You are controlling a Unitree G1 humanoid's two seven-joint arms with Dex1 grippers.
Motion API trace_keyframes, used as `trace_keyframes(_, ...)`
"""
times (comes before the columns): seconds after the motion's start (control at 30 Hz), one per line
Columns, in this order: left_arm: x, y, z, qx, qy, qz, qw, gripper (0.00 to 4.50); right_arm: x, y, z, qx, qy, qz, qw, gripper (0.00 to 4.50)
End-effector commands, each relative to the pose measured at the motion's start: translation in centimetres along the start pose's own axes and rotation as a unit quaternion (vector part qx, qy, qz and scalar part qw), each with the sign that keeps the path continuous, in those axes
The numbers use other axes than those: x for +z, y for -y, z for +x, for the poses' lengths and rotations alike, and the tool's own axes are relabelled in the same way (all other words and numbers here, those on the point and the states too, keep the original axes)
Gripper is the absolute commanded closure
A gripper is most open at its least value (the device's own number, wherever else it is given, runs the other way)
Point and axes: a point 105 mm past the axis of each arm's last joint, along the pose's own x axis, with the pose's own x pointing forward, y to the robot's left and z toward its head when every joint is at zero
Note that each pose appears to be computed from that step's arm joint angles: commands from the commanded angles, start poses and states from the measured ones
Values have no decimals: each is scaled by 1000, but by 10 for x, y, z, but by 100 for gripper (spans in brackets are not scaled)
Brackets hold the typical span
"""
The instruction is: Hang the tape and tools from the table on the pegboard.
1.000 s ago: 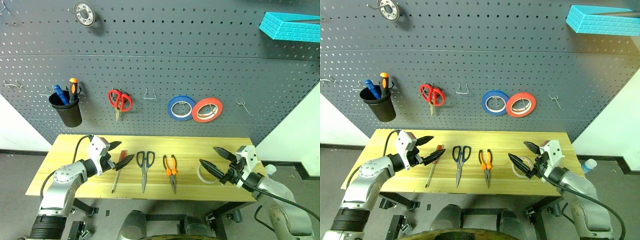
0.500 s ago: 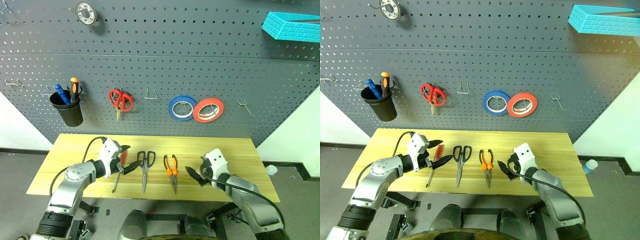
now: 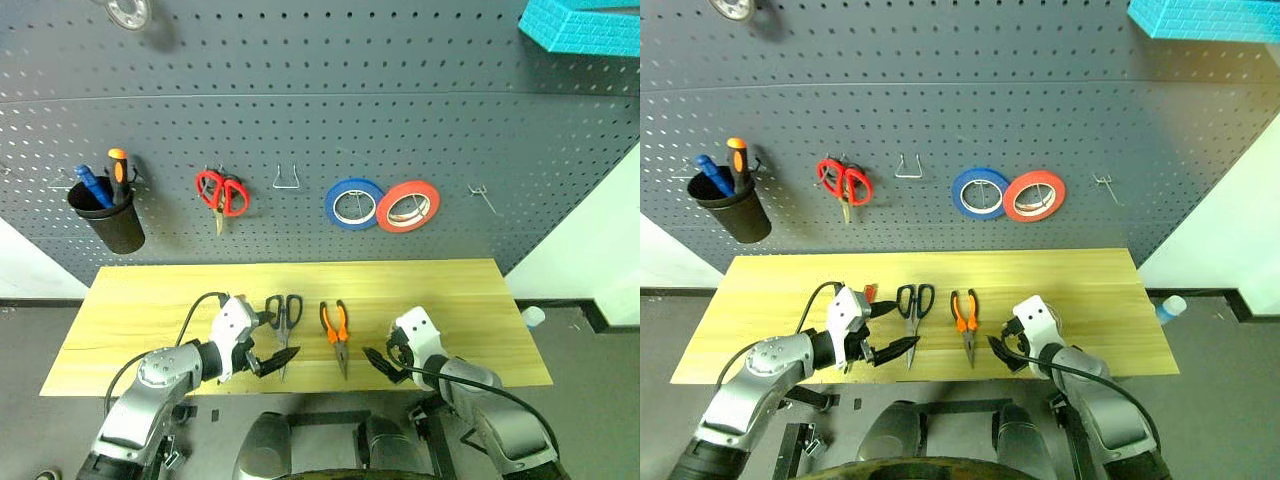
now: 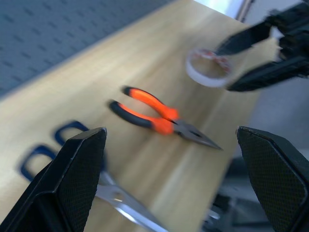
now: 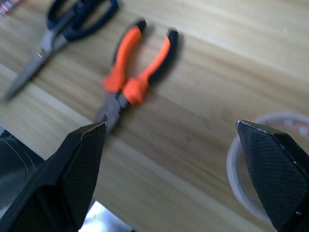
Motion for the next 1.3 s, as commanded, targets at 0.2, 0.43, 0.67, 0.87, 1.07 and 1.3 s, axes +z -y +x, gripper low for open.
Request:
trace_keyframes(0.2,5,11,-14,10,10,3,1000,2,12,2,-5,6,13,-18,1000,0)
trace_keyframes(0.43,4,18,-16,6,8,-3,1000,2,18,5,1,3,17,-21,1000,0)
trace_keyframes(0.67,5,19,-17,4,5,-5,1000,2,19,24,6,-38,7,-20,999,0)
trace_keyframes(0.87,6,21,-19,3,5,-3,1000,2,13,28,9,-49,-10,-17,999,0)
trace_keyframes(1.07,10,21,-18,2,5,-2,1000,2,7,31,13,-50,-30,-15,998,0)
trace_keyframes(1.3,14,22,-19,3,4,-2,1000,2,6,36,18,-49,-36,-16,998,0)
